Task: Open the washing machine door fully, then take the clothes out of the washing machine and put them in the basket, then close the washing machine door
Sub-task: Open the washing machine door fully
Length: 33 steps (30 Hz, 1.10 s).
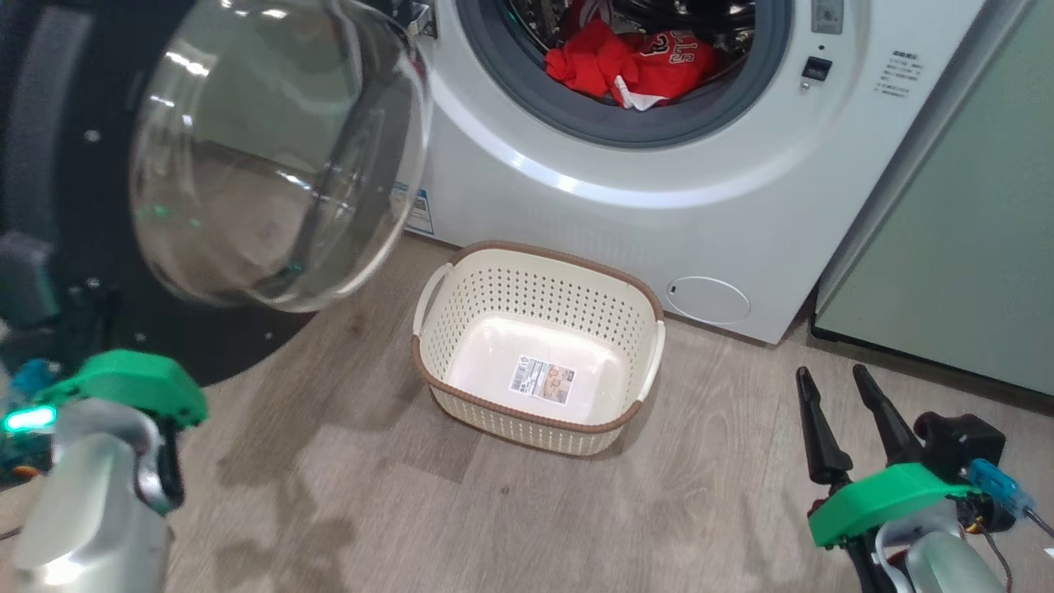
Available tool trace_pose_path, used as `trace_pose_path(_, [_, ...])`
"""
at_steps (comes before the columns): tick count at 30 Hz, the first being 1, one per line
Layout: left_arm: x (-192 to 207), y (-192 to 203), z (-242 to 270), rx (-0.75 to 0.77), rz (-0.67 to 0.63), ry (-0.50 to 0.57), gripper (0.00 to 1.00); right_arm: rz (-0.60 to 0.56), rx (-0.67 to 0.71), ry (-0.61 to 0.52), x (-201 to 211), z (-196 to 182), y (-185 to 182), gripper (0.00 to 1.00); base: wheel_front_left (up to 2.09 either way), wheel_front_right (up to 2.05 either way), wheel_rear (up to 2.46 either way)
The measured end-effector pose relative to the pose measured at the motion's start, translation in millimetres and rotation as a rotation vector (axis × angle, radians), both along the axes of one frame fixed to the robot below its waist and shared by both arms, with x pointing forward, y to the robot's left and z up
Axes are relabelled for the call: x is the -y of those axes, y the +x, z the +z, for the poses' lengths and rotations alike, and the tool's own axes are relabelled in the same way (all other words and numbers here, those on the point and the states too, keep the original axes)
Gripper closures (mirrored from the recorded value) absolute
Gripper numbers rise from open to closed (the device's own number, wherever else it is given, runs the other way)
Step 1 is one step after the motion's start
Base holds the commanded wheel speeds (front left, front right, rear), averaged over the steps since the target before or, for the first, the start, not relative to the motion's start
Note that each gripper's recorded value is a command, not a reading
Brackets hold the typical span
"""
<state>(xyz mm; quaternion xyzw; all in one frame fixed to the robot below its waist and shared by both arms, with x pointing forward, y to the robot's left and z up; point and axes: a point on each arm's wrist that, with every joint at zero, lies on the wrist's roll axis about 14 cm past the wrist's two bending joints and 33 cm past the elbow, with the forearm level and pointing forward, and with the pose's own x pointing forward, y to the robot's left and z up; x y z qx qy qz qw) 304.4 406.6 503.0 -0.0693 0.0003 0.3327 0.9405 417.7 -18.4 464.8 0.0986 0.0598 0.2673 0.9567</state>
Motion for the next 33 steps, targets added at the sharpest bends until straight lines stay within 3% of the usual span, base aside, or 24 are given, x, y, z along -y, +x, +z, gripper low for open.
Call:
trace_pose_path(8, [-27, -8, -13, -0.047, 0.103, -0.032, 1.0, -0.027, -0.02, 0.002, 10, -7, 2, 0.0, 0.0, 0.0, 0.0])
trace_pose_path(13, [-32, -5, -7, -0.031, 0.103, -0.021, 1.0, -0.041, -0.015, 0.0, 15, -5, 3, 0.0, 0.0, 0.0, 0.0])
trace_pose_path(22, [-4, 8, 8, 0.02, -0.038, 0.039, 1.0, -0.08, 0.01, 0.012, 27, 7, -3, 0.0, 0.0, 0.0, 0.0])
trace_pose_path(30, [62, 17, -9, 0.041, -0.243, 0.028, 1.0, -0.179, 0.027, 0.037, 57, 16, -15, 0.0, 0.0, 0.0, 0.0])
trace_pose_path(31, [70, 18, -12, 0.041, -0.265, 0.021, 0.91, -0.192, 0.033, 0.037, 62, 18, -16, 0.0, 0.0, 0.0, 0.0])
trace_pose_path(33, [88, 22, -16, 0.045, -0.308, 0.002, 0.56, -0.223, 0.046, 0.043, 72, 22, -18, 0.0, 0.0, 0.0, 0.0])
